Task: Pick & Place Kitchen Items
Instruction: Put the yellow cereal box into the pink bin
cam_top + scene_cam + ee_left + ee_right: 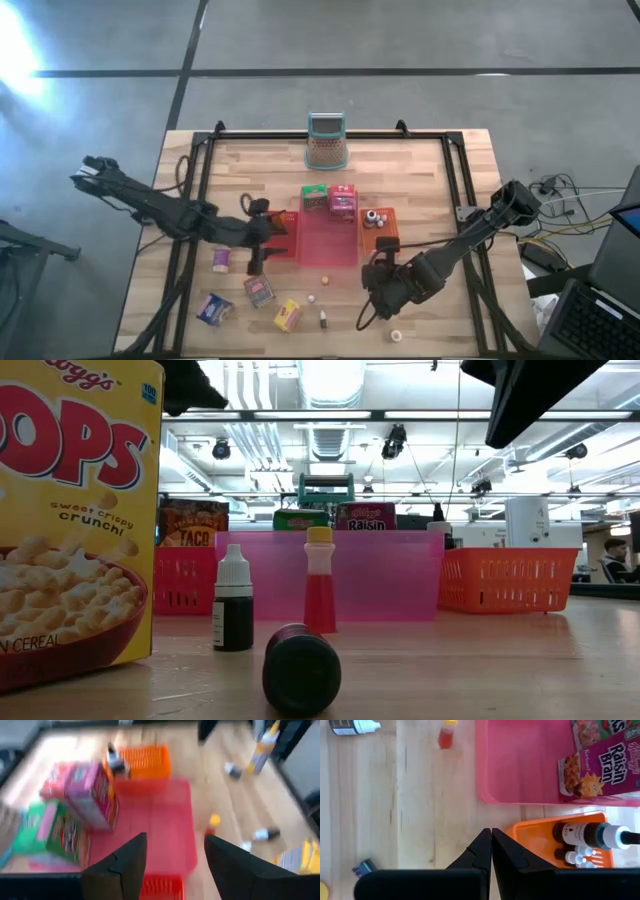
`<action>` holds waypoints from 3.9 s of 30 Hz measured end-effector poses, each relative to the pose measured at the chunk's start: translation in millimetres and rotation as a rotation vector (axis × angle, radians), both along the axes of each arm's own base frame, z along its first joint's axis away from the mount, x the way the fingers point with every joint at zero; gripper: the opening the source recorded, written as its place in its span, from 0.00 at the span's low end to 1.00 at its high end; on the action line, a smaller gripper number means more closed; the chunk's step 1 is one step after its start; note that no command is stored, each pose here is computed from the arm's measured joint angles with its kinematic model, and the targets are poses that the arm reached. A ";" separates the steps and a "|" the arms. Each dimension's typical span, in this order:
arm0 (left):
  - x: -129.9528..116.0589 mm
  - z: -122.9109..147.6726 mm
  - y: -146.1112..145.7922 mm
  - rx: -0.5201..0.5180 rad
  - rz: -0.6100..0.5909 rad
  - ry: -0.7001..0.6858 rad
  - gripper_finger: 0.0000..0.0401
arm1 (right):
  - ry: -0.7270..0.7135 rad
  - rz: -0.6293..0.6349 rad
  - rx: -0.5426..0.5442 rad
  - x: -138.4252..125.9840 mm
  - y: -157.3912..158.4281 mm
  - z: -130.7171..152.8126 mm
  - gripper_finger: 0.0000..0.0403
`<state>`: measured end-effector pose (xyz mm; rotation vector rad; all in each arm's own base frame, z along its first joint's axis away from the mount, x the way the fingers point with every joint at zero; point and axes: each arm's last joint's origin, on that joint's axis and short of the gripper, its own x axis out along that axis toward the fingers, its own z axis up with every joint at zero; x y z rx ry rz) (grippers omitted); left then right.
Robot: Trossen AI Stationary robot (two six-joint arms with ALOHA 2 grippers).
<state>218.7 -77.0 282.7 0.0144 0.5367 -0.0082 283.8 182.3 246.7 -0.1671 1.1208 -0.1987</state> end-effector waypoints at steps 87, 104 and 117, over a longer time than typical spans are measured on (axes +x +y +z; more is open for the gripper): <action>14.1 8.6 -140.3 -0.420 0.346 0.178 0.66 | 0.149 -0.089 0.024 -9.4 -25.4 8.0 0.02; 62.8 15.0 -184.9 -0.499 0.647 0.373 0.66 | 0.190 -0.096 -0.020 -39.3 -44.9 32.1 0.02; 77.0 21.2 -190.6 -0.548 0.775 0.493 0.66 | 0.057 -0.111 0.050 -96.8 -81.1 58.0 0.02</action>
